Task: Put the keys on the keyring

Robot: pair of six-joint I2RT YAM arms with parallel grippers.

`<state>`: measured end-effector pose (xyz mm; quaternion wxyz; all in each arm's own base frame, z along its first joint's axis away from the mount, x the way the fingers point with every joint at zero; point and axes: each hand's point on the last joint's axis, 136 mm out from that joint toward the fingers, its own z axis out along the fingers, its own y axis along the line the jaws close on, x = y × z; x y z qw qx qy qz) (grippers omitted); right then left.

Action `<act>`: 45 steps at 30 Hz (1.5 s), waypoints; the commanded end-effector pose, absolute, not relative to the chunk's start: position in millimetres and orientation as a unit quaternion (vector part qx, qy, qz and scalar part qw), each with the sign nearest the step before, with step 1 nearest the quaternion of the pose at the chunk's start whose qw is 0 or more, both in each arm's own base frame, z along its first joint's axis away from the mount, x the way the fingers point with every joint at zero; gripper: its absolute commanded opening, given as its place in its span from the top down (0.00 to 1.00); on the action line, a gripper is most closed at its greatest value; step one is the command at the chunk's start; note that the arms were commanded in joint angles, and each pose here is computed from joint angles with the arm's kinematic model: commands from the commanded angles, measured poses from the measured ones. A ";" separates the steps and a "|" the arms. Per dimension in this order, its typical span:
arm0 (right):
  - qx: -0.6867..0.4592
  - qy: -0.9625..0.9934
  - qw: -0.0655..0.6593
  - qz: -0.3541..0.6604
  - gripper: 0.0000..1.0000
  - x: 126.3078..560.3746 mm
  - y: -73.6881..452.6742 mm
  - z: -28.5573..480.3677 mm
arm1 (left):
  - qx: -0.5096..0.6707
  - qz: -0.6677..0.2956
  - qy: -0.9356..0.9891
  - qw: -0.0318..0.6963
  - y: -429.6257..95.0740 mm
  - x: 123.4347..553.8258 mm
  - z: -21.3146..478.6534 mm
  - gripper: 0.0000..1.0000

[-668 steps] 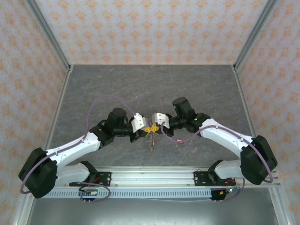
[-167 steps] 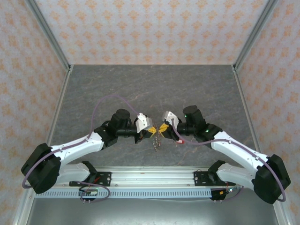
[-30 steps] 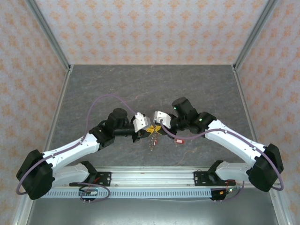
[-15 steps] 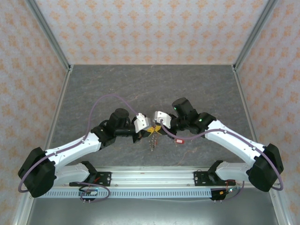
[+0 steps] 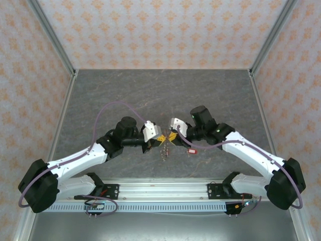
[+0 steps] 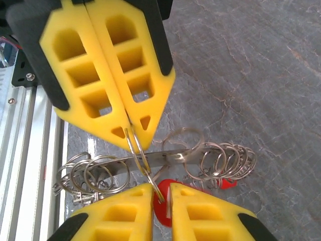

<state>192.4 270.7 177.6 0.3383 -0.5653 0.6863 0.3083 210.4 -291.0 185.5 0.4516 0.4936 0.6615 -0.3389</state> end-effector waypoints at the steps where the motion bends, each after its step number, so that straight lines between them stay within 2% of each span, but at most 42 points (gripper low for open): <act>1: -0.554 0.663 0.368 0.344 0.85 191.3 278.9 195.2 | 0.493 -0.363 0.625 0.484 -298.6 208.7 211.3 1.00; 7: -0.546 0.669 0.386 0.324 0.84 199.4 274.5 195.9 | 0.494 -0.356 0.629 0.484 -297.5 210.1 210.5 1.00; 14: -0.552 0.705 0.352 0.274 0.98 201.6 257.4 170.4 | 0.487 -0.354 0.625 0.496 -295.6 211.1 213.9 1.00; 16: -0.552 0.715 0.334 0.269 0.98 200.8 254.9 159.7 | 0.486 -0.357 0.625 0.496 -296.5 211.2 214.0 1.00; 20: -0.547 0.716 0.325 0.286 0.93 197.7 258.4 157.3 | 0.487 -0.361 0.630 0.486 -299.4 212.1 209.2 1.00; 26: -0.548 0.693 0.379 0.276 0.84 200.2 256.7 186.6 | 0.488 -0.357 0.633 0.484 -299.3 213.9 204.8 1.00; 34: -0.573 0.652 0.394 0.303 0.81 188.0 263.4 210.6 | 0.490 -0.355 0.634 0.482 -299.3 213.6 204.6 1.00; 45: -0.575 0.632 0.399 0.331 0.79 192.0 277.6 216.9 | 0.492 -0.356 0.632 0.481 -299.8 213.1 207.4 1.00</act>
